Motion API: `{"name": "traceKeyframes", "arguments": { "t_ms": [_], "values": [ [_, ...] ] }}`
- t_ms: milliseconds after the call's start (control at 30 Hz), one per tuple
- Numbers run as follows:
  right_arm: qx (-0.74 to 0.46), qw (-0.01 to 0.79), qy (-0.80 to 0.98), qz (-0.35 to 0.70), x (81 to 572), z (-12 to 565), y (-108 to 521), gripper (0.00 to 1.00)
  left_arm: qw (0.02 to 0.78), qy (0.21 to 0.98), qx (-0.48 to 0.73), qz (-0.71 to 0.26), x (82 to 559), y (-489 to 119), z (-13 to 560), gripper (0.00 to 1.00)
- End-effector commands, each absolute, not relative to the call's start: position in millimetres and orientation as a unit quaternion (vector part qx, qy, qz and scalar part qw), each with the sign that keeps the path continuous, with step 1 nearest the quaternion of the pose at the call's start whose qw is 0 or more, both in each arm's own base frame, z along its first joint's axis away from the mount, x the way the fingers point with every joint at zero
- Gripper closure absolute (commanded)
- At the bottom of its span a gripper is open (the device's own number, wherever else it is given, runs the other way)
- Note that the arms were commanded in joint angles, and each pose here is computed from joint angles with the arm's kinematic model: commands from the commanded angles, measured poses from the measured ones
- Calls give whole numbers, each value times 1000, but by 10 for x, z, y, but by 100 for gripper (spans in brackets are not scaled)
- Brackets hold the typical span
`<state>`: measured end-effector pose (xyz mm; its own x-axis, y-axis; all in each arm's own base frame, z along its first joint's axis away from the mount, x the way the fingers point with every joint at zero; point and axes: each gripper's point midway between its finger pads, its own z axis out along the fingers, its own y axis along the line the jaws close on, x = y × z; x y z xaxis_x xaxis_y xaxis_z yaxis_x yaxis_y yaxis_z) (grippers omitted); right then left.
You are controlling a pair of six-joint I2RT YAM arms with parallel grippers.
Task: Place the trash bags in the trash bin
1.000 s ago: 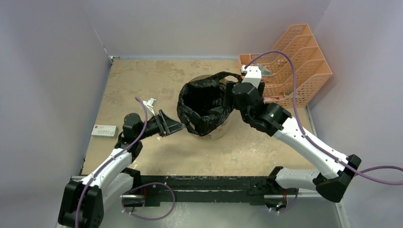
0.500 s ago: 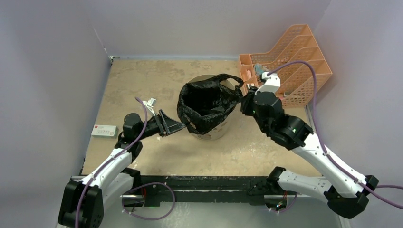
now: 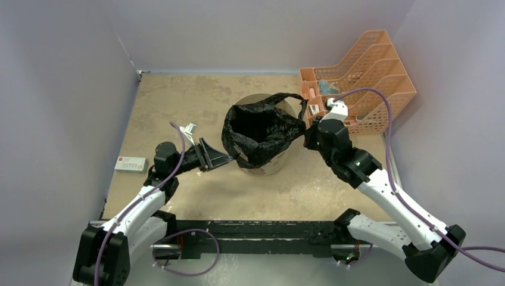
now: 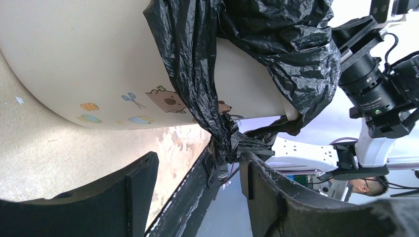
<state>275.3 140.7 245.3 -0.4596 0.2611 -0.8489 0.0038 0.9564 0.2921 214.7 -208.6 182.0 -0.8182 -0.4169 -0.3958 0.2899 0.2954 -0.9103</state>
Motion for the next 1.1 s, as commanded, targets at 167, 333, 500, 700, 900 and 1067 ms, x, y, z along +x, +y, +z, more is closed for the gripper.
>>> {"name": "traceKeyframes", "arguments": {
  "t_ms": [167, 333, 500, 700, 900, 1067],
  "values": [
    [75, 460, 835, 292, 2626, 2091, 1984, 98, 322, 729, -13, -604, 2157, -2119, 1985, 39],
    [130, 461, 830, 287, 2598, 2015, 1848, 78, 319, 728, -12, -607, 2168, -2130, 1975, 40],
    [181, 519, 792, 266, 2572, 2397, 1495, 56, 318, 729, -12, -606, 2172, -2130, 1962, 40],
    [177, 592, 743, 255, 2506, 3044, 1213, 41, 318, 732, -8, -602, 2159, -2125, 1945, 40],
    [133, 585, 763, 240, 2743, 3417, 1458, 34, 322, 735, -9, -597, 2153, -2113, 1950, 39],
    [102, 556, 781, 265, 2888, 3447, 1773, 33, 322, 735, -5, -597, 2111, -2105, 1982, 39]
  ]
}}
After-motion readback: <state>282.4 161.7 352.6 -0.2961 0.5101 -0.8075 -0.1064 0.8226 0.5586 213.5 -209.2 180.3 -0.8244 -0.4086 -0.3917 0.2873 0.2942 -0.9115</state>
